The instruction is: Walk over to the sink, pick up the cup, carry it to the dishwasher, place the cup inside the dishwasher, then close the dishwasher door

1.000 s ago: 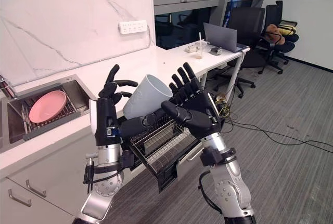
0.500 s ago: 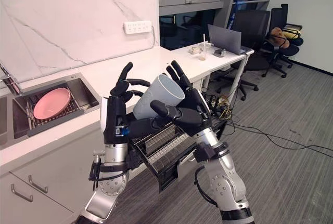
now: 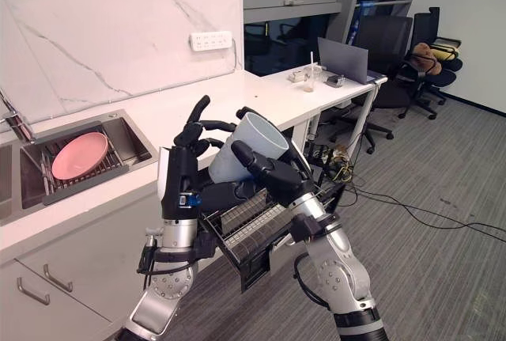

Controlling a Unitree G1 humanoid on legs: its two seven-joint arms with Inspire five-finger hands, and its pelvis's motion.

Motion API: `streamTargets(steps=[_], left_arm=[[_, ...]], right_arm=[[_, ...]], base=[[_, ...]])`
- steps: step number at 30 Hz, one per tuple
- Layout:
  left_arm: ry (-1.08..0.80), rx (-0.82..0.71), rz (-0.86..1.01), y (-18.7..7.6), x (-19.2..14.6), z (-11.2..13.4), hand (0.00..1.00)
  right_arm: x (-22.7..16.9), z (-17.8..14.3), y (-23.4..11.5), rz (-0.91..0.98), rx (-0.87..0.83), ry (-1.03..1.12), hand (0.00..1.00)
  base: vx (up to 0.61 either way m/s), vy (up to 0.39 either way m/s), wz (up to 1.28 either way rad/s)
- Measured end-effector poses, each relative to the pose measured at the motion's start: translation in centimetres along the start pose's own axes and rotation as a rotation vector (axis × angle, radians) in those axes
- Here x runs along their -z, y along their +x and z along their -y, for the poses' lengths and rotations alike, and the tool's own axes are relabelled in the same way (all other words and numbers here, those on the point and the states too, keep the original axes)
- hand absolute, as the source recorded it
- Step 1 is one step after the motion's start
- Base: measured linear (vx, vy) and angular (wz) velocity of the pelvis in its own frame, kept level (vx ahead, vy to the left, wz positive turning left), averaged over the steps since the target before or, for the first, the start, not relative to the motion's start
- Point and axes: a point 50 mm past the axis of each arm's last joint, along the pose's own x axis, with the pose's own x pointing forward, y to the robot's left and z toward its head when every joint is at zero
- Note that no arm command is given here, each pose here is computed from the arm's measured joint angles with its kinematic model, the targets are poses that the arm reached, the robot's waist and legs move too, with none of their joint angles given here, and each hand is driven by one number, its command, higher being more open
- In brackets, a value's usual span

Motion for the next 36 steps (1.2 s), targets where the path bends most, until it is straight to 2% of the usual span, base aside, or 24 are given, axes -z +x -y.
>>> streamTargets(steps=[8,9,19,25,29,32,36], left_arm=[[0.001,-0.017,-0.004,0.0,0.1,-0.1,0.00],[0.001,-0.017,-0.005,0.0,0.1,-0.1,1.00],[-0.026,0.001,-0.020,-0.2,0.1,0.1,1.00],[-0.058,0.040,-0.019,-0.7,0.1,-0.6,1.00],[-0.027,0.077,-0.115,-2.3,1.4,-1.4,1.00],[0.009,0.126,-0.206,-3.7,2.7,-1.9,1.00],[0.028,0.248,-0.424,-7.2,5.1,-2.2,1.00]], right_arm=[[-0.1,0.0,0.2,0.001,0.008,-0.007,0.00],[-0.1,0.0,0.2,0.002,0.014,-0.006,0.00],[1.1,0.4,-1.0,0.050,0.134,0.111,0.00],[1.5,2.3,-2.7,0.145,0.288,0.253,0.00],[0.6,4.1,-4.0,0.175,0.426,0.132,0.00],[0.4,5.3,-5.2,0.136,0.510,0.016,0.00],[0.6,6.7,-6.5,0.005,0.555,-0.137,0.00]], base=[[0.00,0.000,0.00],[0.00,0.000,0.00],[0.00,0.000,0.02],[0.00,0.000,0.02],[0.00,0.000,0.00],[0.00,0.000,0.00],[0.01,-0.002,0.06]])
